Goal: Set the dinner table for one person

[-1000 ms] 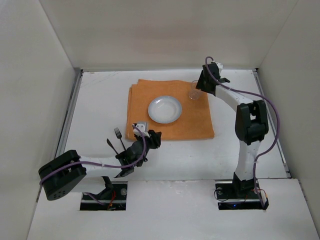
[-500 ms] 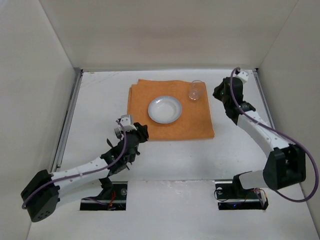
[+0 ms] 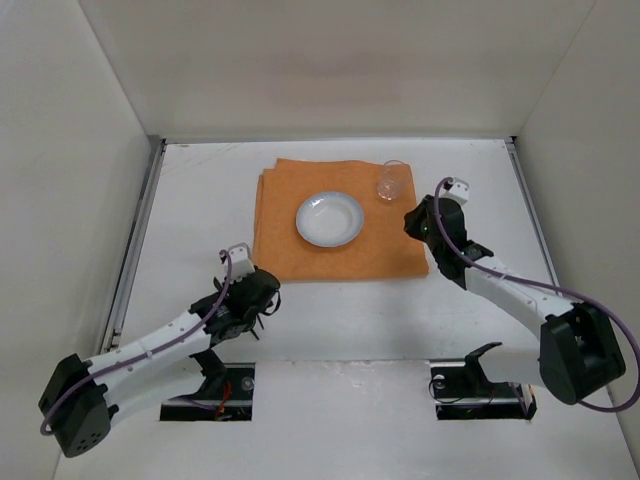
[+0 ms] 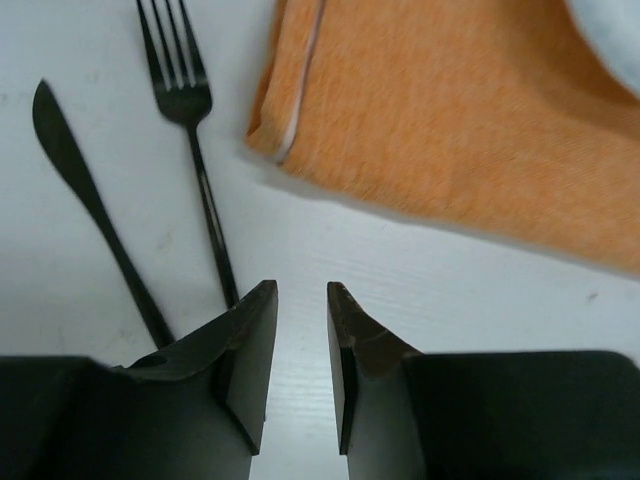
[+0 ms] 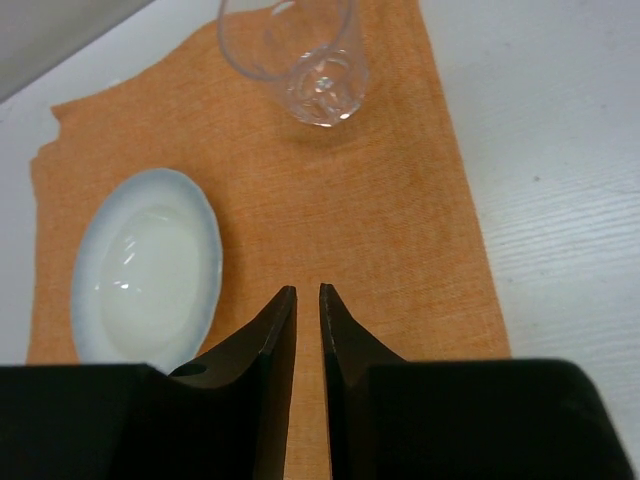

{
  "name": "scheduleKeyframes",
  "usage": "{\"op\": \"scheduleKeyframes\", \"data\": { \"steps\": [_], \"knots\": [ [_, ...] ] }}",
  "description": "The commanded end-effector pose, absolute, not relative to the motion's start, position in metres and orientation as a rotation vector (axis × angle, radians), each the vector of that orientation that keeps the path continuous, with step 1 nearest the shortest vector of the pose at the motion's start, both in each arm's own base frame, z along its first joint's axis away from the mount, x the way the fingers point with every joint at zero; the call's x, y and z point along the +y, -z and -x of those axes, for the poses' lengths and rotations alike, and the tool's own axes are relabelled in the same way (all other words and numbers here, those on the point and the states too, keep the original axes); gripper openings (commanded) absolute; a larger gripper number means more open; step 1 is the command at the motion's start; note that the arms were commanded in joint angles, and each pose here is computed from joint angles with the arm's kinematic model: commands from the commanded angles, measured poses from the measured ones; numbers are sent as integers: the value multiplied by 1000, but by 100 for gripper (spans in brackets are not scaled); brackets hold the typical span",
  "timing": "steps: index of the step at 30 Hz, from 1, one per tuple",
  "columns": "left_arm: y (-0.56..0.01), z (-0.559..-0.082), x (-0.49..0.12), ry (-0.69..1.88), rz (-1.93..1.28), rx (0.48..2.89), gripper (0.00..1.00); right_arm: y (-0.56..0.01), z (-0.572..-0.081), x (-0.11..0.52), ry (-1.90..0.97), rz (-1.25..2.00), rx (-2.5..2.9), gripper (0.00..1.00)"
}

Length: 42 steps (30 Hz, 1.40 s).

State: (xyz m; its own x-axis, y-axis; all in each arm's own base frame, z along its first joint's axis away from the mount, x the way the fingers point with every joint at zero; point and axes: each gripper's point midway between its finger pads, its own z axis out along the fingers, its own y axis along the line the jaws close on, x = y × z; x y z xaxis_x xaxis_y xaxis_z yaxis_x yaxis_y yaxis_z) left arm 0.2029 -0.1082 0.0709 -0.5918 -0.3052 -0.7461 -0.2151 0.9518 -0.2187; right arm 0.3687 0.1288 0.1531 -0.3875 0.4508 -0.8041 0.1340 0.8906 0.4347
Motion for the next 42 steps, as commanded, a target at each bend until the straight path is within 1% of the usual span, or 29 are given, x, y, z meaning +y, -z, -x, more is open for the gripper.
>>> {"op": "scheduleKeyframes", "data": {
  "steps": [1,4,7,19,24,25,28,29,31,38,42],
  "knots": [
    [-59,-190,-103,79,405,2318,27,-178,-378,147,-435,-392,1855,22],
    [-49,-197,-94,1,433,2335,32,-170,-379,153,-442,-372,1876,22],
    [-41,-199,-87,-56,465,2369,31,-169,-379,158,-465,-355,1885,23],
    [-32,-212,-87,-107,487,2381,29,-177,-374,158,-499,-354,1868,26],
    [-23,-213,-75,-165,530,2407,24,-186,-372,150,-510,-371,1827,29],
    [-22,-213,-74,-170,535,2409,22,-187,-372,149,-513,-376,1824,29],
    [-21,-216,-75,-177,534,2413,9,-187,-371,149,-516,-377,1824,30],
    [-22,-216,-75,-175,533,2412,7,-186,-372,149,-514,-377,1827,31],
    [-32,-218,-78,-157,511,2394,4,-183,-373,150,-510,-377,1836,32],
    [-93,-213,-70,-114,406,2305,1,-178,-375,150,-504,-377,1846,32],
    [-127,-240,-95,-65,261,2276,2,-178,-375,150,-505,-379,1843,33]
  ]
}}
